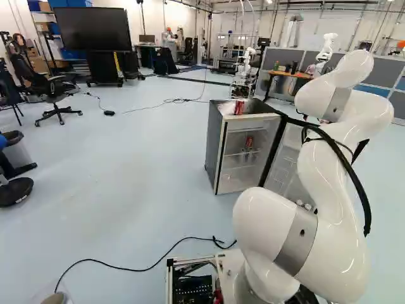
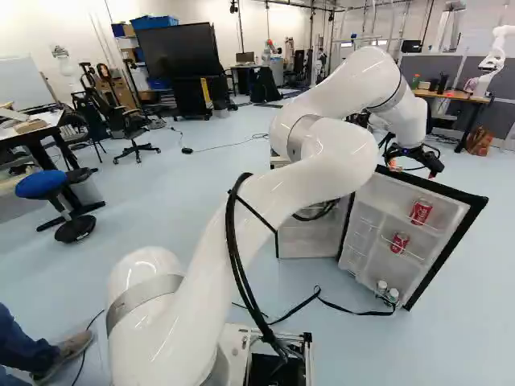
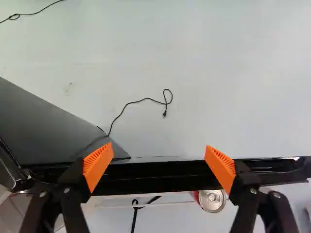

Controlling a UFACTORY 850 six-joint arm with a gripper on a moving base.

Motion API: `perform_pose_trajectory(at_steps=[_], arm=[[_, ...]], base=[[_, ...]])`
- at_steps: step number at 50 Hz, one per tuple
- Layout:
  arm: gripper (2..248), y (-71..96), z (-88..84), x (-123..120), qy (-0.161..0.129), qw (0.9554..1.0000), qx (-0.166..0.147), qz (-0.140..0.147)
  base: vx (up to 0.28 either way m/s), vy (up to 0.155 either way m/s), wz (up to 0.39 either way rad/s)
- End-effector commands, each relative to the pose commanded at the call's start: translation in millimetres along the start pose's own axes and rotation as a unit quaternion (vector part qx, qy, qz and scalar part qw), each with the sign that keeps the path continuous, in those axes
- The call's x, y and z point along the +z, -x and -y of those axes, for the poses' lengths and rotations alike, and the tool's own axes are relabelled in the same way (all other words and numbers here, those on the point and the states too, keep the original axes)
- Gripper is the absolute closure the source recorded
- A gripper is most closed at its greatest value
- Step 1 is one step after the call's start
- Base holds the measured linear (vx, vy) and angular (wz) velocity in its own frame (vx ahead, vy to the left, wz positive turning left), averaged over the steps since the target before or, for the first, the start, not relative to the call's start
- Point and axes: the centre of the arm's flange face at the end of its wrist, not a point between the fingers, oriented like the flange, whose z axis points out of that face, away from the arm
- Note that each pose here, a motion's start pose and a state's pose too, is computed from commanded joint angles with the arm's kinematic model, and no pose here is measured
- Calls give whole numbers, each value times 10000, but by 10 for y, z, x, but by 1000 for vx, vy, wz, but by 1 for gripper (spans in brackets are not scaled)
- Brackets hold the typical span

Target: Grab a drink from the fridge

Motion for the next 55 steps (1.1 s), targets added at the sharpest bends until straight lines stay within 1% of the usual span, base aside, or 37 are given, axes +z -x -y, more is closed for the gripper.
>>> perform_pose_trajectory(at_steps=[15,45,55], arm=[[3,-38,40,95,-12,10000,-17,-35],[3,-93,24,220,-1,10000,-7,-98],[3,-70,20,298,2,10000,-4,-75]], base=[[0,0,0],[0,0,0],[0,0,0]])
